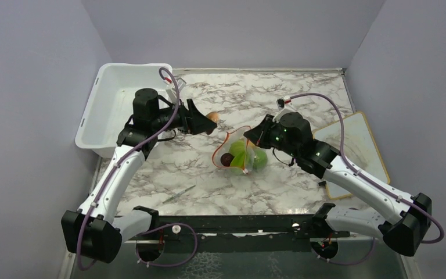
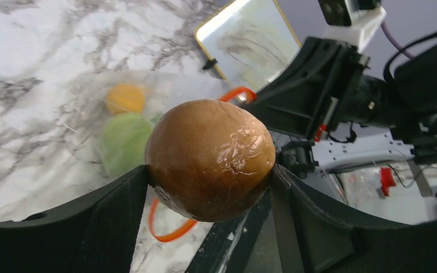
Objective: Place the food in the zip-top bag and seal the zipper
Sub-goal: Place the fake vegetable in the zipper food storage bag.
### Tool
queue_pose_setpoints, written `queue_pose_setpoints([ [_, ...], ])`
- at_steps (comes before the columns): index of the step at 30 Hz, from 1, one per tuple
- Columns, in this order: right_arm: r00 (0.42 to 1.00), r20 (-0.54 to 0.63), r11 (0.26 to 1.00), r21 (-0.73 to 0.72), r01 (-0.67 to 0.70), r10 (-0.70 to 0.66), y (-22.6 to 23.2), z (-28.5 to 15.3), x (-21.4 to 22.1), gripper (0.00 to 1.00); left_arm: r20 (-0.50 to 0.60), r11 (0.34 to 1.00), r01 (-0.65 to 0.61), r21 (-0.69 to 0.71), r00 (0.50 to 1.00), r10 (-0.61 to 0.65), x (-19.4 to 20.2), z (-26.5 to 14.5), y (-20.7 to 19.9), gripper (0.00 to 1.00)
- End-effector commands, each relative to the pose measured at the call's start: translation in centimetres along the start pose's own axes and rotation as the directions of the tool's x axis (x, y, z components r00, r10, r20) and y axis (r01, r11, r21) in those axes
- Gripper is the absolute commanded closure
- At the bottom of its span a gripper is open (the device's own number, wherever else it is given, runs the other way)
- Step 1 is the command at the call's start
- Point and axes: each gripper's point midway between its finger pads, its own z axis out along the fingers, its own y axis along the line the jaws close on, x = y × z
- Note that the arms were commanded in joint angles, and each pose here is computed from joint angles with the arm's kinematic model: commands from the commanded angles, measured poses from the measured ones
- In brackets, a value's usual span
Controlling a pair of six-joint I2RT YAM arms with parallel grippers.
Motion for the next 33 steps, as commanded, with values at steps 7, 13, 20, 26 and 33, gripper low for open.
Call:
queue_pose_setpoints([
  [7, 0.992, 0.096, 0.99, -0.116, -0.075, 0.086, 3.2, 0.3, -2.7, 0.99, -0.067, 0.969, 0.051, 0.24, 0.997, -0.036, 4.8, 1.4, -4.1, 0.5],
  [13, 0.998, 0.048, 0.984, -0.174, -0.031, 0.04, 4.5, 0.5, -2.0, 0.99, -0.089, 0.964, 0.091, 0.249, 0.994, -0.07, 6.2, 2.6, -2.6, 0.46],
  [20, 0.999, 0.044, 0.98, -0.199, 0.0, 0.009, 4.8, 0.3, -1.8, 0.99, -0.132, 0.97, 0.127, 0.207, 0.986, -0.101, 7.4, 4.1, -0.7, 0.46],
  [26, 1.0, 0.017, 0.977, -0.211, 0.001, 0.003, 4.8, 0.7, -1.1, 0.99, -0.174, 0.974, 0.166, 0.152, 0.975, -0.139, 8.8, 4.8, 0.9, 0.44],
  [33, 1.0, -0.005, 0.977, -0.212, 0.007, -0.009, 4.7, 1.2, -0.6, 0.99, -0.174, 0.981, 0.155, 0.116, 0.976, -0.133, 8.4, 4.7, 0.8, 0.26],
])
